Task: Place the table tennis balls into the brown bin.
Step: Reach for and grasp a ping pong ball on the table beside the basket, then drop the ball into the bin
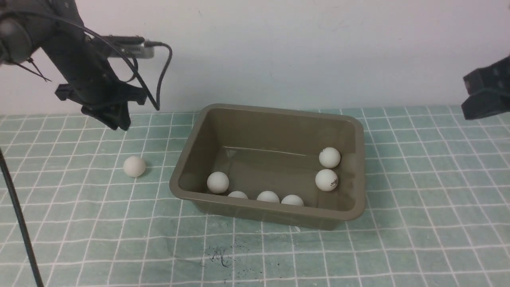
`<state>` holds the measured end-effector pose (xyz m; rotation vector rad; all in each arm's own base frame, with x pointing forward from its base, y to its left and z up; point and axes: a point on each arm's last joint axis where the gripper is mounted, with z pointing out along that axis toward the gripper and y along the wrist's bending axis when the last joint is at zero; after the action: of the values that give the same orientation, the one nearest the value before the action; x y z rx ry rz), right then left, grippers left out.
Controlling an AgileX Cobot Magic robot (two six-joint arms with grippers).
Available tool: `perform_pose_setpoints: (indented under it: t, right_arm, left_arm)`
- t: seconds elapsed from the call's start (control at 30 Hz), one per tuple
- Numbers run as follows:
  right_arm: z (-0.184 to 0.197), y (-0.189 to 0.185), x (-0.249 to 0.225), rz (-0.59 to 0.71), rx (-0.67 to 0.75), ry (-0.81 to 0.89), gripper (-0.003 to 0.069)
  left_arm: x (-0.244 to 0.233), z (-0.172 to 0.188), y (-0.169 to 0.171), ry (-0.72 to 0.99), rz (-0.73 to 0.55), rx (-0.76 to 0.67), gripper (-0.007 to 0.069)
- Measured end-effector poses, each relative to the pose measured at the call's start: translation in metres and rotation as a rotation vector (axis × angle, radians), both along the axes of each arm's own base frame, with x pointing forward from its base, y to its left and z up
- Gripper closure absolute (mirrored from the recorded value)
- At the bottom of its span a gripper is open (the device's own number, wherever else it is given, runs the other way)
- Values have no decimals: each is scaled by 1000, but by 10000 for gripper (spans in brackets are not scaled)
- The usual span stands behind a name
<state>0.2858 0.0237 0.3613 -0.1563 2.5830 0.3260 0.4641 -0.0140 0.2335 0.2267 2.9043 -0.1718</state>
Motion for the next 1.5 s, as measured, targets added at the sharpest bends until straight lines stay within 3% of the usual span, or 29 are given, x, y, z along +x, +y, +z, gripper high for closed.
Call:
perform_pose_setpoints:
  t: [0.03, 0.07, 0.1, 0.17, 0.23, 0.3, 0.4, 0.43, 0.53, 0.63, 0.73, 0.77, 0.83, 0.97, 1.07, 1.13, 1.23, 1.3, 1.33, 1.37, 1.4, 1.5]
  right_arm:
    - [0, 2, -8, 12, 14, -16, 670]
    - [0, 2, -8, 12, 14, -16, 670]
    - [1, 4, -17, 24, 34, -29, 671]
    - [5, 5, -24, 36, 42, -47, 672]
    - [11, 6, -31, 42, 48, -70, 672]
    - [15, 6, -35, 44, 48, -86, 672]
    - [28, 6, -50, 49, 47, -132, 672]
    - [31, 6, -55, 52, 47, -141, 672]
    - [41, 6, -74, 66, 33, -161, 672]
    - [49, 4, -103, 64, 12, -209, 672]
    - [46, 3, -137, 21, 25, -303, 672]
    - [47, 3, -142, 18, 26, -323, 672]
    - [33, 1, -173, -25, 39, -434, 672]
    - [4, -2, -196, -74, 49, -557, 672]
    - [-11, -4, -211, -105, 63, -659, 672]
    - [-28, -6, -225, -133, 63, -776, 672]
    - [-37, -9, -238, -166, 69, -909, 672]
    - [-44, -10, -246, -184, 74, -984, 672]
    - [-49, -12, -253, -206, 81, -1064, 672]
    - [-49, -13, -253, -212, 83, -1082, 672]
    - [-56, -14, -259, -233, 91, -1151, 672]
    - [-63, -17, -259, -261, 97, -1212, 673]
  left_arm:
    - [2, -13, -2, 28, -9, -3, 360]
    - [2, -13, -2, 29, -10, -2, 347]
    - [6, -32, -3, 69, -12, -5, 237]
    - [9, -51, -3, 108, -12, -4, 133]
    - [10, -65, -3, 137, -11, -3, 81]
    - [10, -70, -3, 147, -6, -3, 85]
    - [11, -74, -3, 159, 16, -6, 291]
    - [11, -73, -3, 157, 19, -6, 300]
    - [9, -55, -3, 120, 22, -8, 277]
    - [1, -8, -12, 22, 12, -50, 277]
    - [-16, 43, -49, -91, -100, -132, 277]
    - [-18, 46, -56, -97, -121, -143, 277]
    - [-35, 66, -106, -139, -279, -185, 277]
    - [-46, 50, -157, -109, -407, -159, 277]
    - [-45, 30, -178, -89, -431, -127, 239]
    - [-47, 15, -193, -73, -428, -88, 132]
    - [-48, 20, -198, -66, -404, -59, 70]
    - [-48, 31, -196, -83, -381, -45, 102]
    - [-47, 47, -192, -128, -361, -23, 188]
    - [-48, 51, -191, -138, -357, -21, 221]
    - [-54, 73, -183, -193, -336, 3, 408]
    - [-76, 121, -168, -292, -304, 2, 574]
